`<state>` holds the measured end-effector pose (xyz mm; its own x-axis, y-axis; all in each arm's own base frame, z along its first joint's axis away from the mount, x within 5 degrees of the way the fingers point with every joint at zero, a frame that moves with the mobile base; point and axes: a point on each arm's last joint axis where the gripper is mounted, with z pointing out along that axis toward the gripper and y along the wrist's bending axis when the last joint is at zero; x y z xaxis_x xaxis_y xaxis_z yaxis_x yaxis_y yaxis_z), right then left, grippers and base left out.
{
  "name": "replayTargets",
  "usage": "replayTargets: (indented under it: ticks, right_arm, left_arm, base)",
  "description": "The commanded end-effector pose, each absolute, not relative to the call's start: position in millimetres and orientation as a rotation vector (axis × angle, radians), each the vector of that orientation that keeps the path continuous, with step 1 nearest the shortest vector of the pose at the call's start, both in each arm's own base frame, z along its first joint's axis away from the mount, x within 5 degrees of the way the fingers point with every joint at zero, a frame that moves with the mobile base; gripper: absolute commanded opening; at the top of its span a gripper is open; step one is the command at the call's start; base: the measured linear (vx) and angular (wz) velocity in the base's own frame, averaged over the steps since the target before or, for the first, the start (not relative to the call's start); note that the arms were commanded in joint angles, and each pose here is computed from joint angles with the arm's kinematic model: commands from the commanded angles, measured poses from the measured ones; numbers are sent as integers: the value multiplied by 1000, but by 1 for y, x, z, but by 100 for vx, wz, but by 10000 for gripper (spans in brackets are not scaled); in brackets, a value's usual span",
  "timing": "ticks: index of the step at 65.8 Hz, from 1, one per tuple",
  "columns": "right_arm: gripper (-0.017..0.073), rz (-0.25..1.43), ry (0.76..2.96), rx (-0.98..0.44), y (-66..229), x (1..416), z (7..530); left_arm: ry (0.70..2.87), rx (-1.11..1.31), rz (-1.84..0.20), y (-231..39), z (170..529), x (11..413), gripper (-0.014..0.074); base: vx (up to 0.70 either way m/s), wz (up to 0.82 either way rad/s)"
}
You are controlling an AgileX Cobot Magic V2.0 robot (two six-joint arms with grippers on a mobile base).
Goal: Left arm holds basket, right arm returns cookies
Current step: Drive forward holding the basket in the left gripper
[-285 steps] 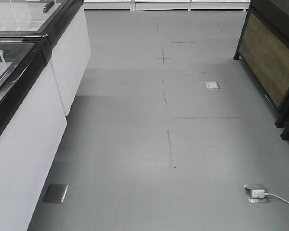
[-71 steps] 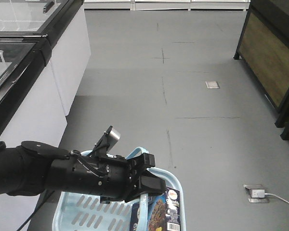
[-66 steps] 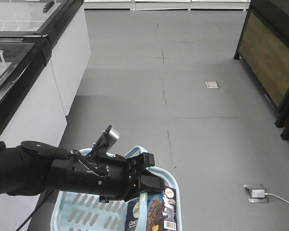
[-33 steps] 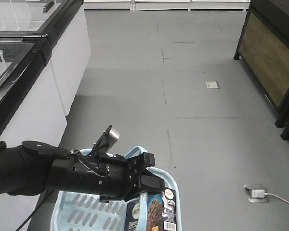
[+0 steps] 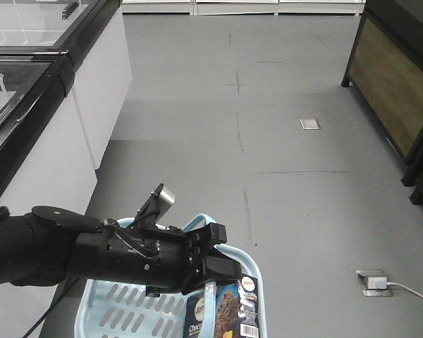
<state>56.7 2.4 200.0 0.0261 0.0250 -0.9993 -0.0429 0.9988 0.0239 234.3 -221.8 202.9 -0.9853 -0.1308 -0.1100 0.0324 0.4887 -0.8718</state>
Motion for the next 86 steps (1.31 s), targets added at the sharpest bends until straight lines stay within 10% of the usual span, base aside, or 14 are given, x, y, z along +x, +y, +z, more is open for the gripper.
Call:
replayTargets:
  ticks: [1,86]
  right_arm:
    - [-9,53,1462,-15,2,55,207]
    - [-9,53,1462,-15,2,55,207]
  left_arm:
    - [2468,-78,-1637,-226,229,233,-6]
    - [2467,-77,-1637,-226,229,233,-6]
  base:
    - [0,-1]
    - [15,-5]
